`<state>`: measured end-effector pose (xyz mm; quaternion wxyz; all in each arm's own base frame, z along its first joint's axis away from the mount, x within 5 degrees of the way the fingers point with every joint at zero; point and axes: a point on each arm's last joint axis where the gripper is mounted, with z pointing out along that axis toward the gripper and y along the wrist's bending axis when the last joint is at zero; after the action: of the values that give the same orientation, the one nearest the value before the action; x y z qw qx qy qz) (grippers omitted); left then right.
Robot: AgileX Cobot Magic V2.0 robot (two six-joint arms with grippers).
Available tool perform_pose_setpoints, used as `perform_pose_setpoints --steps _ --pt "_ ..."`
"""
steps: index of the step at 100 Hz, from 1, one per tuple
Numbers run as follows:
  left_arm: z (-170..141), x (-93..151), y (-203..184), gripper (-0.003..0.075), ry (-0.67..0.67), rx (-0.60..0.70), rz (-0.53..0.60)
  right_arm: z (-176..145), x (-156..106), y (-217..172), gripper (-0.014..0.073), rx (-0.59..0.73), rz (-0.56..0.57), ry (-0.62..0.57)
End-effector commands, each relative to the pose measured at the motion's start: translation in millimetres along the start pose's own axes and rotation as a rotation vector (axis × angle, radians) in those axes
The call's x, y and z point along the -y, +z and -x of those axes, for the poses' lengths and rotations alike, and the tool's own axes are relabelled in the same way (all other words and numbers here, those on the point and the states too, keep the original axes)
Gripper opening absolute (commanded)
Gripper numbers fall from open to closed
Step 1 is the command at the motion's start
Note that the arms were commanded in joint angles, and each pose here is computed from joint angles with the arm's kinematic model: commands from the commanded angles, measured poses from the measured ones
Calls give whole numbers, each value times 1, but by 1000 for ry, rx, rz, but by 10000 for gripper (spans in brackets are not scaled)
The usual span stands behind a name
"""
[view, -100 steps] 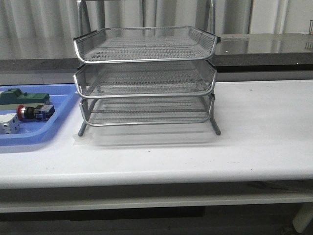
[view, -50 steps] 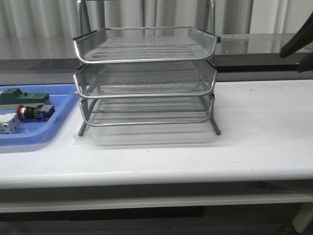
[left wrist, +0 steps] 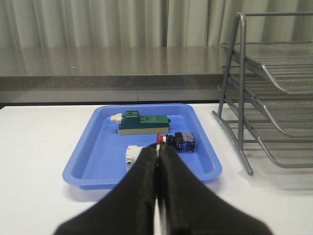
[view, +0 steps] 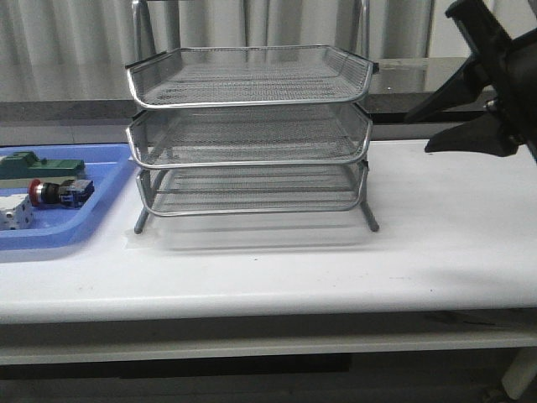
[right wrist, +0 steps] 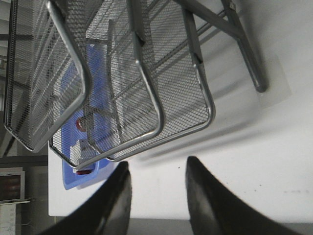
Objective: Place button on rack with both arms
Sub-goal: 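Reach the right gripper to the middle rack tier's front edge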
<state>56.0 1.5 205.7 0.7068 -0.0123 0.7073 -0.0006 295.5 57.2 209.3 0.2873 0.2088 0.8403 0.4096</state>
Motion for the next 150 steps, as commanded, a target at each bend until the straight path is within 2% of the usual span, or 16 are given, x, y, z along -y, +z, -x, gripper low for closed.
perform_pose_setpoints --steps 1,17,43,111,119,136,150 --pt "-10 1 0 -21 -9 47 -11 8 -13 4 304 22 134 17" --pt "-10 1 0 -21 -9 47 -11 4 -6 25 304 -25 162 44" --pt "-10 1 0 -21 -9 47 -11 3 -17 52 304 -75 188 17" --pt "-10 1 0 -21 -9 47 -11 25 -27 76 302 -45 215 1" --pt "-10 1 0 -21 -9 47 -11 26 -26 77 277 -39 204 1" --pt "-10 1 0 -21 -9 47 -11 26 -26 77 167 -36 198 1" --pt "-10 1 0 -21 -9 47 -11 26 -26 77 118 -36 198 2"
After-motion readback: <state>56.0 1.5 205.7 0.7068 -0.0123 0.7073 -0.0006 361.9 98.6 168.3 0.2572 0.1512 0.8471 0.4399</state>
